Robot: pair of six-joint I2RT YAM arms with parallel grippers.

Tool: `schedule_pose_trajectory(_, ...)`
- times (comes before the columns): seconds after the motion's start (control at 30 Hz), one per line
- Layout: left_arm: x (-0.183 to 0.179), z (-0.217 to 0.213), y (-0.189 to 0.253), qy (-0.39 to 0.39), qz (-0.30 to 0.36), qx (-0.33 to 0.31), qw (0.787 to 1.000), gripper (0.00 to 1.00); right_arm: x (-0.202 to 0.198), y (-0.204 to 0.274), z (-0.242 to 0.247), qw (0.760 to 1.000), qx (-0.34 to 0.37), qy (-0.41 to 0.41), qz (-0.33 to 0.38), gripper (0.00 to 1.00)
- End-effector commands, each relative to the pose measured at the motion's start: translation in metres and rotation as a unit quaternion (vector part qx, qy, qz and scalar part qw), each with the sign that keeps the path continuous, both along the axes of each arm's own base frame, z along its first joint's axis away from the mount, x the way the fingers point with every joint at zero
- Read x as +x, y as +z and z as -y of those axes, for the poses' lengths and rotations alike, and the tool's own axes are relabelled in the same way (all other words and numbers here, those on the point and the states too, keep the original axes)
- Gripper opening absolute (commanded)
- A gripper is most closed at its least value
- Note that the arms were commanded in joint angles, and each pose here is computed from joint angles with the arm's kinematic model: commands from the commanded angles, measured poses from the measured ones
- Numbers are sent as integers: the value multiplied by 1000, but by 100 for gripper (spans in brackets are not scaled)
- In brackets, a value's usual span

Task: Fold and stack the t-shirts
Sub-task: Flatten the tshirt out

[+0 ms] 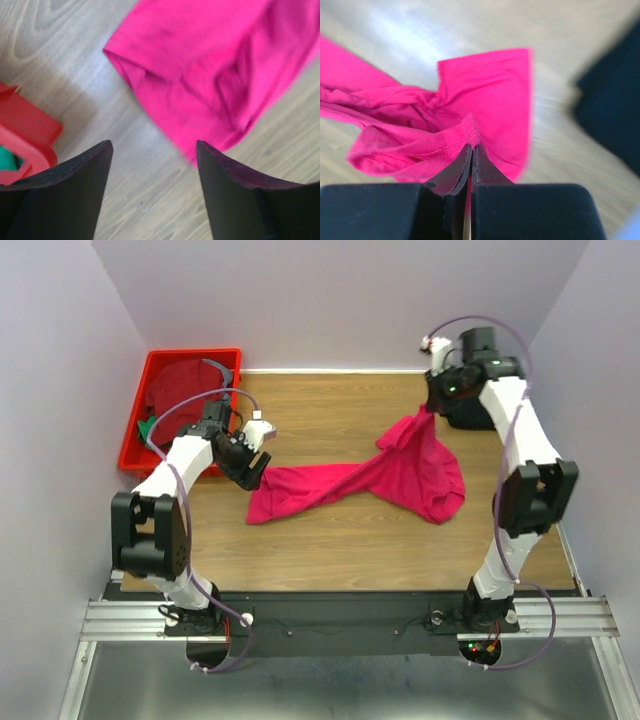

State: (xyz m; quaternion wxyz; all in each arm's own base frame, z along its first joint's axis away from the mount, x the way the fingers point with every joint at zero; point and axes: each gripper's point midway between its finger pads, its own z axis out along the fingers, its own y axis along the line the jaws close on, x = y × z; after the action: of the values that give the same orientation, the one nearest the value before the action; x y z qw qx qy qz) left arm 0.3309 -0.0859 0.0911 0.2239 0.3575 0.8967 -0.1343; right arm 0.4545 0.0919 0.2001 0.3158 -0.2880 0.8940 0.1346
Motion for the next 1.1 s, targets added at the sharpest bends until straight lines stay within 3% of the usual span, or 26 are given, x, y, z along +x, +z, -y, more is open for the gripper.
schedule_pose_trajectory(0.0,-34,-2,15,-76,31,5,997,75,-8,57,25,997,-18,-40,65,0)
schedule_pose_trajectory(0.17,-66,-16,-3,-128,51,47,989,58,-24,61,34,995,-29,-63,65,1)
schedule_pose_trajectory(0.23,-72,-16,-10,-133,53,53,988,56,-30,62,33,996,-26,-64,63,0)
schedule_pose_trajectory(0.53,-88,24,-26,-181,65,37,981,57,-72,21,36,997,-34,-67,-2,1)
schedule_pose_trajectory(0.73,-81,51,-34,-210,103,49,971,60,-85,25,41,996,-39,-82,2,1)
schedule_pose_trajectory(1.07,-84,77,-67,-261,77,63,960,58,-90,27,46,995,-49,-92,7,1)
